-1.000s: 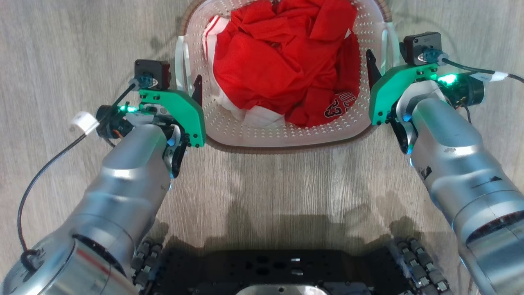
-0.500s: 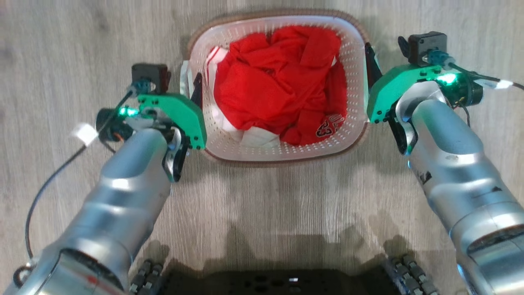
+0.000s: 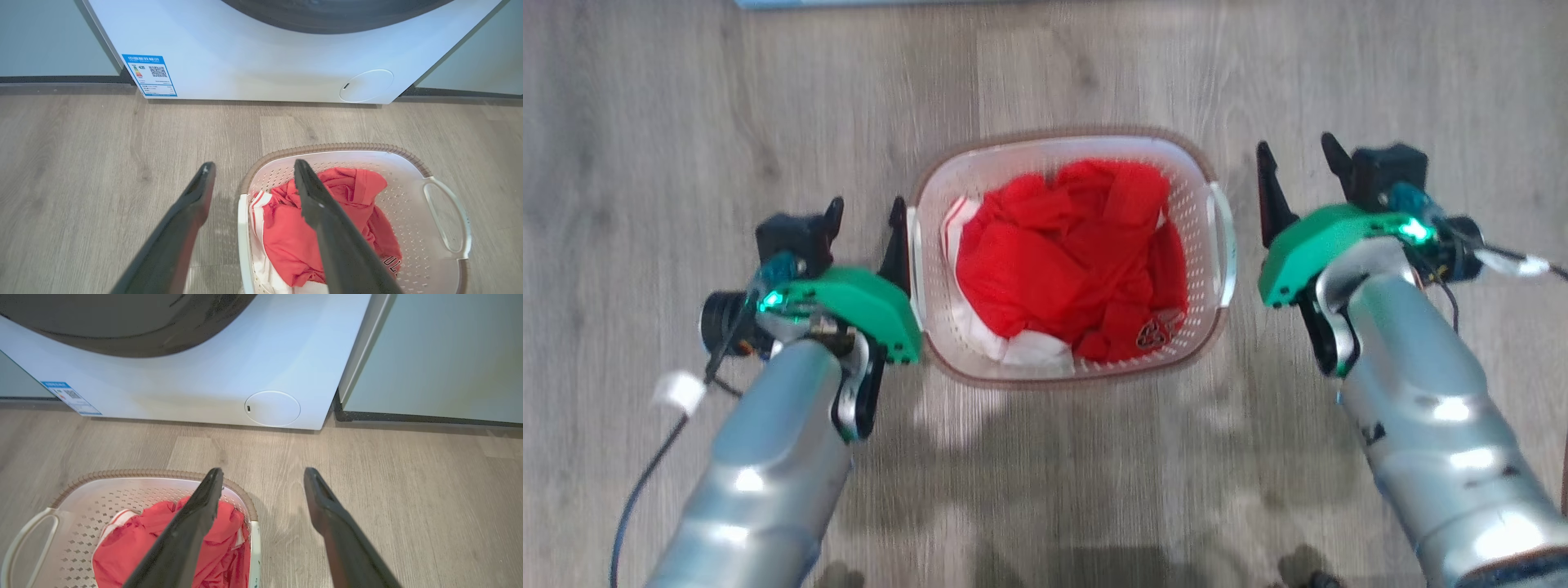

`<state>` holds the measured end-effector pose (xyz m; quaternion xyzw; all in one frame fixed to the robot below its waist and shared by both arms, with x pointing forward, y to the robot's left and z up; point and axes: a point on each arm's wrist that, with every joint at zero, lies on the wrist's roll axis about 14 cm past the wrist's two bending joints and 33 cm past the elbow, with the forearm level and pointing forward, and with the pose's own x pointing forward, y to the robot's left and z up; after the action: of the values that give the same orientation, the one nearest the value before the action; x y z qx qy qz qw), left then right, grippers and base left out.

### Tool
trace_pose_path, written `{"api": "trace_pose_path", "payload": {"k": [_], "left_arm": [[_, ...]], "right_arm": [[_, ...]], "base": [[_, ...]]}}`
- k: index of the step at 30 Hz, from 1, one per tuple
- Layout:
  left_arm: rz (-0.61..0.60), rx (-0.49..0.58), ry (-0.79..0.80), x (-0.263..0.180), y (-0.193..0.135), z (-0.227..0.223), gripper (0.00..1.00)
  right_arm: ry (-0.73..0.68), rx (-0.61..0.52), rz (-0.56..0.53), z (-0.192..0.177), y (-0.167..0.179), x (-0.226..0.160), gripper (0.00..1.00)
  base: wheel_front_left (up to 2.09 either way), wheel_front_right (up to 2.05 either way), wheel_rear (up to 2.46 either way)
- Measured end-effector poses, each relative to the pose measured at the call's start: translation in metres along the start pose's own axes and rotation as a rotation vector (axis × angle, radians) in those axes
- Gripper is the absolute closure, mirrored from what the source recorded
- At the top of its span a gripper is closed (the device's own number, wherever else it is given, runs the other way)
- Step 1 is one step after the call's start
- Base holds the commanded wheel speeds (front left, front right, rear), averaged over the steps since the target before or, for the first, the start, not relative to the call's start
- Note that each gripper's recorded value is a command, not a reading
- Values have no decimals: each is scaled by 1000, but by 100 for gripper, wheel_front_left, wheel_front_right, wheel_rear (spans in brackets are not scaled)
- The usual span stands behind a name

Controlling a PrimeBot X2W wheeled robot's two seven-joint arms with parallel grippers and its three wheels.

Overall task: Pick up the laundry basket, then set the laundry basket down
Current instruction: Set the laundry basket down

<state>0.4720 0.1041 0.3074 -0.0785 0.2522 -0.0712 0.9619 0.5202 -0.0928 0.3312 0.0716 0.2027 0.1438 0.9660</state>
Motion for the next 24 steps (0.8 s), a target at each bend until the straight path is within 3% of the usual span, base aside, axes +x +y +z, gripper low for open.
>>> {"api": "trace_pose_path", "payload": {"k": [10, 24], "left_arm": [[20, 23, -234, -63, -2, 58, 0], [86, 5, -412, -142, 10, 87, 0]], "right_arm": [[-179, -40, 26, 52, 24, -60, 0], [-360, -12, 17, 91, 40, -134, 0]], "base": [[0, 0, 0], [0, 0, 0]]}}
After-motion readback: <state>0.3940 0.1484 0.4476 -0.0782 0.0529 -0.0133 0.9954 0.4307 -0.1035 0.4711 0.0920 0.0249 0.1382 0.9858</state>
